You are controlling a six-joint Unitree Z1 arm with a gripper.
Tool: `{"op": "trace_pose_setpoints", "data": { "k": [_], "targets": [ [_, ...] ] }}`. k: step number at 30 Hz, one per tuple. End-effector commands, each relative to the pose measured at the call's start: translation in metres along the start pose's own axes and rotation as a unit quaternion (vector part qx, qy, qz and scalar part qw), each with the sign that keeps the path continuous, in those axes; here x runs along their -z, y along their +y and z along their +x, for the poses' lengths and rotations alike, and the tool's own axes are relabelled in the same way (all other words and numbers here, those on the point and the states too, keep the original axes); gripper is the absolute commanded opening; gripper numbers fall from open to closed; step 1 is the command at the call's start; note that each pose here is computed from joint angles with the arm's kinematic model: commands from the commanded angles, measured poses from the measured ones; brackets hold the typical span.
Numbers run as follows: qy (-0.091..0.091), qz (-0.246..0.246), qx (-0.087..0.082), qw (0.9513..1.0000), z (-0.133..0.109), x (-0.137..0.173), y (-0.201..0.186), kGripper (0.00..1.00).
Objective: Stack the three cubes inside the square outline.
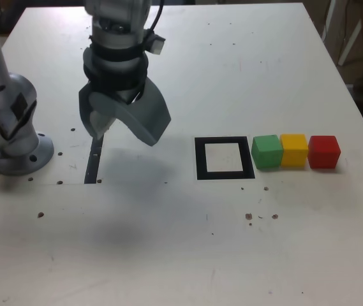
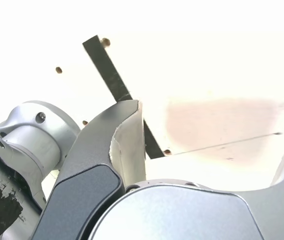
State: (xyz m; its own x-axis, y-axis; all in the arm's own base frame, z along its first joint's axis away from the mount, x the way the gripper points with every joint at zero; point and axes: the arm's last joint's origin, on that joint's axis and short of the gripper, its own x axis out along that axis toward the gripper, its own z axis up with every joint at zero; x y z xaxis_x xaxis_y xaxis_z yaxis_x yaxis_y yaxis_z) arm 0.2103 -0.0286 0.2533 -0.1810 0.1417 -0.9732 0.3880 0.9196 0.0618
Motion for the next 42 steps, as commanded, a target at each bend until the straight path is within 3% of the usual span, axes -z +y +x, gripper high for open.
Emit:
{"op": "trace_pose_setpoints", "data": {
  "k": [1,15,22,29,36,42],
  "targets": [
    [0.002,0.003,-0.002,1.0,-0.004,-0.003,0.002,0.99],
    [-0.001,0.012,-0.011,0.9999,-0.031,-0.054,0.017,0.99],
    [-0.004,0.032,-0.027,0.9991,-0.046,-0.084,0.027,0.99],
    [-0.019,0.07,-0.041,0.9965,-0.058,-0.119,0.037,0.99],
    [-0.032,0.116,-0.061,0.9909,-0.067,-0.145,0.048,1.0],
    [-0.04,0.171,-0.103,0.979,-0.081,-0.162,0.059,1.0]
  ]
}}
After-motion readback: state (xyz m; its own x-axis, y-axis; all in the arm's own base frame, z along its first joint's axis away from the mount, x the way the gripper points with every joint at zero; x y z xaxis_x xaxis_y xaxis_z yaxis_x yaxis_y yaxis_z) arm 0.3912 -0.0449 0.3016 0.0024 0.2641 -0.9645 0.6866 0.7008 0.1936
